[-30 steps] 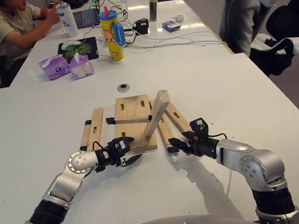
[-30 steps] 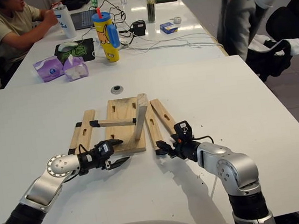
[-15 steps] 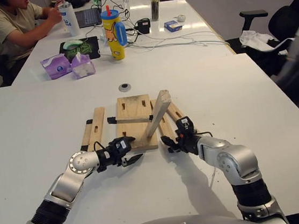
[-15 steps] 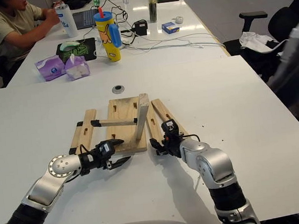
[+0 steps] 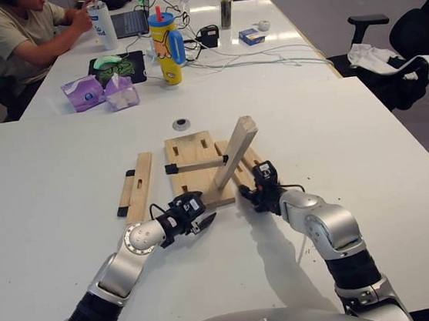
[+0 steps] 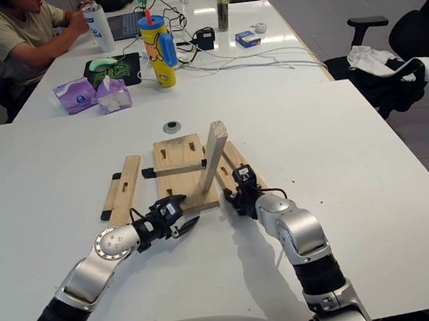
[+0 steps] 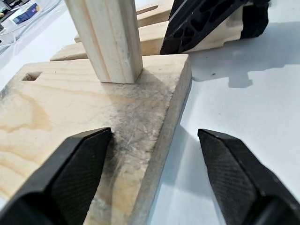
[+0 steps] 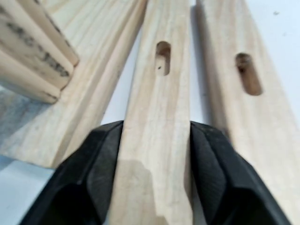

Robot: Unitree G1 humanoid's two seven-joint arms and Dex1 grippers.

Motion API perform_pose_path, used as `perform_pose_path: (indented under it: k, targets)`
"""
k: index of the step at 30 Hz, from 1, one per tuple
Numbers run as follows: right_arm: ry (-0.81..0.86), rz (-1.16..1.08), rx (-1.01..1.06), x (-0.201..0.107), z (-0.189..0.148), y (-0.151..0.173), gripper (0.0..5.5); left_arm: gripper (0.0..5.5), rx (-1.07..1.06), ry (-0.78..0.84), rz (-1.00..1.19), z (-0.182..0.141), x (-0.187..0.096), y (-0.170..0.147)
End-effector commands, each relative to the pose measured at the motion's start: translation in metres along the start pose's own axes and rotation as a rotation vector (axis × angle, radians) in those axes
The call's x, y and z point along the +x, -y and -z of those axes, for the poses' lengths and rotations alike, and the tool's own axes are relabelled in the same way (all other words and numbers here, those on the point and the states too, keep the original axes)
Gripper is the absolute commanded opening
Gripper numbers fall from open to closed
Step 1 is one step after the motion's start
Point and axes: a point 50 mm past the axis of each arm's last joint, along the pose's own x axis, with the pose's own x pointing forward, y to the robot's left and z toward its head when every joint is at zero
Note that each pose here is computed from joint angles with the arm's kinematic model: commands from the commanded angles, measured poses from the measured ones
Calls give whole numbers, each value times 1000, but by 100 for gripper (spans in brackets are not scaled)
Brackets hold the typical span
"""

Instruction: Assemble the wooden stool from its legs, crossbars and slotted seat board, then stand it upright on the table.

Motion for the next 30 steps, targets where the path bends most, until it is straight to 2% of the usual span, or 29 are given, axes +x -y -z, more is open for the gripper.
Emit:
perform_pose_path:
  k: [1,9,13,19,23,27,29,30]
  targets:
    - [176,9,42,-5,-25,2,206,341,-125,-255,95,49,-1,35]
    - [431,-1,153,-17,-59,15,206,341,-87,4,-52,17,-8,2]
    - [582,-18,192,-27,-87,30,206,341,-53,111,-53,1,-18,-10]
    - [840,-298,263,-63,-150,35,206,341,-301,255,101,-21,-40,-12]
    - [841,-669,342,-85,-168,13,206,341,-379,292,172,-36,-52,-17]
    - [664,-1091,327,-109,-152,-15,206,341,-603,383,411,-47,-79,-10]
    - [603,-1205,342,-117,-143,-18,206,341,-666,397,482,-48,-89,-10]
    - [567,-1244,359,-119,-136,-18,206,361,-706,414,513,-48,-94,-11]
